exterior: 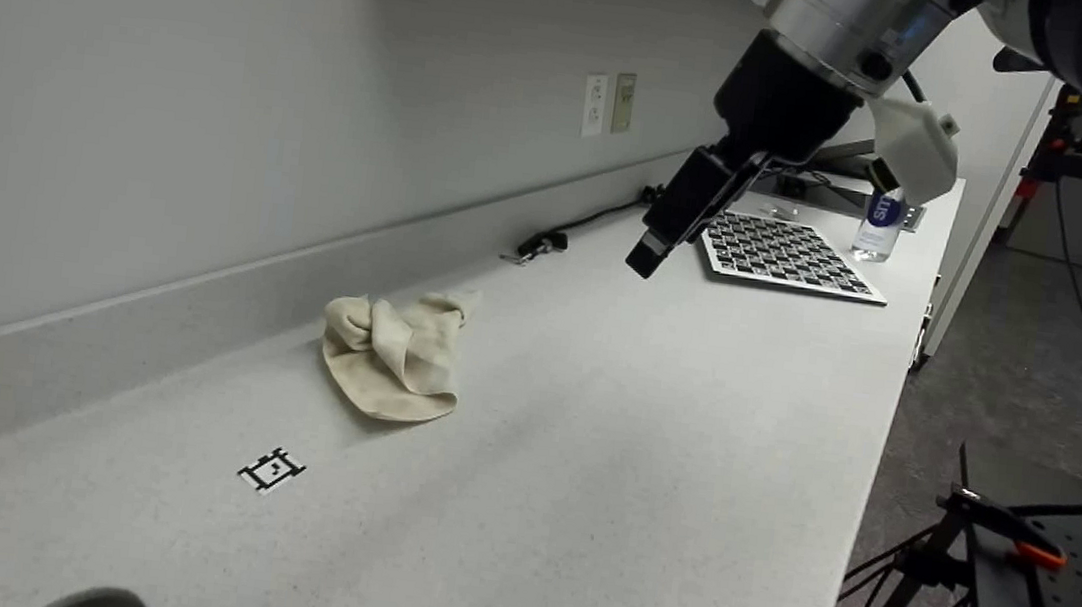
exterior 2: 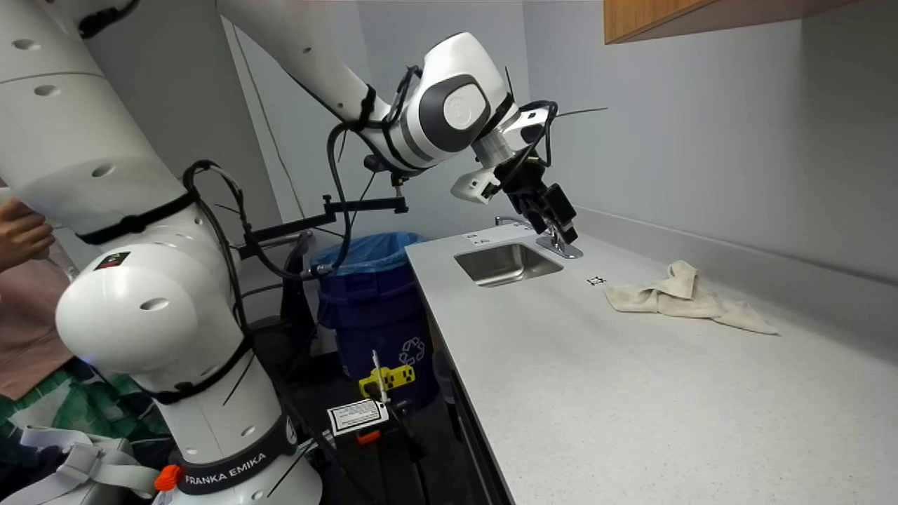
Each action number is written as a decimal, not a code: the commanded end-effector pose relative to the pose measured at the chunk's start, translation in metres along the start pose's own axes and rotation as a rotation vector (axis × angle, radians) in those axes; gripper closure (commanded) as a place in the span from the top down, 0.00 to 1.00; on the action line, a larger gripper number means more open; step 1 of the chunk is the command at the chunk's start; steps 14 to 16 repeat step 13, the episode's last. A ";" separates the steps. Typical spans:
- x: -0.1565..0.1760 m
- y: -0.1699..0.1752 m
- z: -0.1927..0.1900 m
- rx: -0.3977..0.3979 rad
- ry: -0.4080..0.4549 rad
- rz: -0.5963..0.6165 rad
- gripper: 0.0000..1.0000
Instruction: Use the towel to wipe the countertop
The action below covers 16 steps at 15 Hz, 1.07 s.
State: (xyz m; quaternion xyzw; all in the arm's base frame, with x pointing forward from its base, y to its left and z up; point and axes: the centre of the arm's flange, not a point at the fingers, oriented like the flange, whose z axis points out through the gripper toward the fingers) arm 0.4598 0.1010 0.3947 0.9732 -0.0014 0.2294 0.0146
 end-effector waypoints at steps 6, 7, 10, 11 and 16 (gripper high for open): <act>-0.005 -0.004 0.003 0.032 -0.002 0.078 1.00; -0.005 -0.003 0.004 0.031 -0.002 0.080 1.00; -0.005 -0.003 0.004 0.030 -0.002 0.081 1.00; -0.005 -0.003 0.004 0.030 -0.002 0.081 1.00; -0.005 -0.003 0.004 0.030 -0.002 0.081 1.00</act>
